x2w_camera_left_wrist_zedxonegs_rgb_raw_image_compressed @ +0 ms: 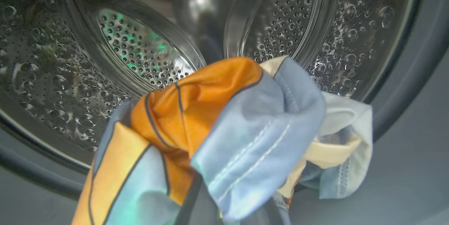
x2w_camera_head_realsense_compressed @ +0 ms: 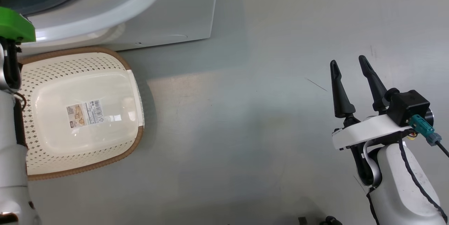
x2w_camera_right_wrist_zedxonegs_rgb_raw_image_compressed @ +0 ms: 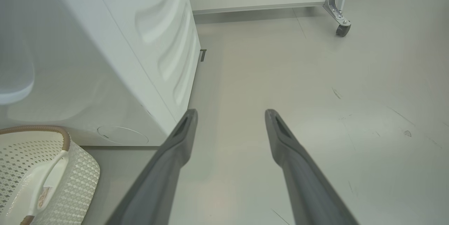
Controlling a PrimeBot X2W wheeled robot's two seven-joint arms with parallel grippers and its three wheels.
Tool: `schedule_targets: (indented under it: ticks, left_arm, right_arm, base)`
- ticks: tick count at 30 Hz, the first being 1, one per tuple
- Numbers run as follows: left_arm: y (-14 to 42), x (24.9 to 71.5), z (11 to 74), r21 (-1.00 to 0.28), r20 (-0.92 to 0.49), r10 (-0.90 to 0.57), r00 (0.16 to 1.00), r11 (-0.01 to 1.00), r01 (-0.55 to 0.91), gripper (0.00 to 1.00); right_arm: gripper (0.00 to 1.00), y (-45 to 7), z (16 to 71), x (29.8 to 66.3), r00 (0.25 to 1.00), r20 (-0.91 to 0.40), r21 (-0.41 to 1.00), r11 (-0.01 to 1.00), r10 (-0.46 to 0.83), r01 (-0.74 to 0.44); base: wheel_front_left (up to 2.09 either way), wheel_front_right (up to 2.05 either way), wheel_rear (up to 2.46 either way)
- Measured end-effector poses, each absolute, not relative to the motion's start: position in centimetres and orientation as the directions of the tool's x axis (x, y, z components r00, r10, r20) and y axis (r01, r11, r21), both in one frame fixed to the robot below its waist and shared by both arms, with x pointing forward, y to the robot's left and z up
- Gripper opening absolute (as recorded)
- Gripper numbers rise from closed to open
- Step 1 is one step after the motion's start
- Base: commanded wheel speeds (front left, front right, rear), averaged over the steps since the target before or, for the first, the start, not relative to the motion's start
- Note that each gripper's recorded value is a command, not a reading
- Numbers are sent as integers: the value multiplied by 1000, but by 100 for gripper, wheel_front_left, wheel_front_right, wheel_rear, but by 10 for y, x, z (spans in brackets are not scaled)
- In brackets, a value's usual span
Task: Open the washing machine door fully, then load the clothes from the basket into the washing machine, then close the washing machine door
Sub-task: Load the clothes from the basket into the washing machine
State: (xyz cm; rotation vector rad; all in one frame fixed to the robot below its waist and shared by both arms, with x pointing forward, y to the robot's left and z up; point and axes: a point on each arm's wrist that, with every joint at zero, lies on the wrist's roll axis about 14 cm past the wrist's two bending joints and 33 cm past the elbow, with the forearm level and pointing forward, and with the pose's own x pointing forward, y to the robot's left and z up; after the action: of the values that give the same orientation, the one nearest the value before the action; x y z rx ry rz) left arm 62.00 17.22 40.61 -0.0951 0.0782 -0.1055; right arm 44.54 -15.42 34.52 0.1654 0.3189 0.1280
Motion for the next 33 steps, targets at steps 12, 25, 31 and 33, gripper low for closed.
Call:
schedule_targets:
  ticks: [12,25,31,33]
  left_arm:
    - [176,659,392,-78,-131,-113,985,992,104,0]
    - [175,697,375,-102,-150,-114,982,990,99,0]
    - [173,709,376,-77,-123,-126,984,990,118,0]
    - [168,715,386,-68,-72,-139,988,989,134,0]
  right_arm:
    - [100,-160,323,440,926,-354,193,979,129,-62]
    - [100,-162,291,435,898,-422,194,980,123,-43]
    - [100,-158,282,436,890,-435,201,978,136,-52]
    - [100,-157,279,435,886,-442,201,978,137,-50]
  base:
    - [0,0,0]
    - [0,0,0]
    - [0,0,0]
    - [0,0,0]
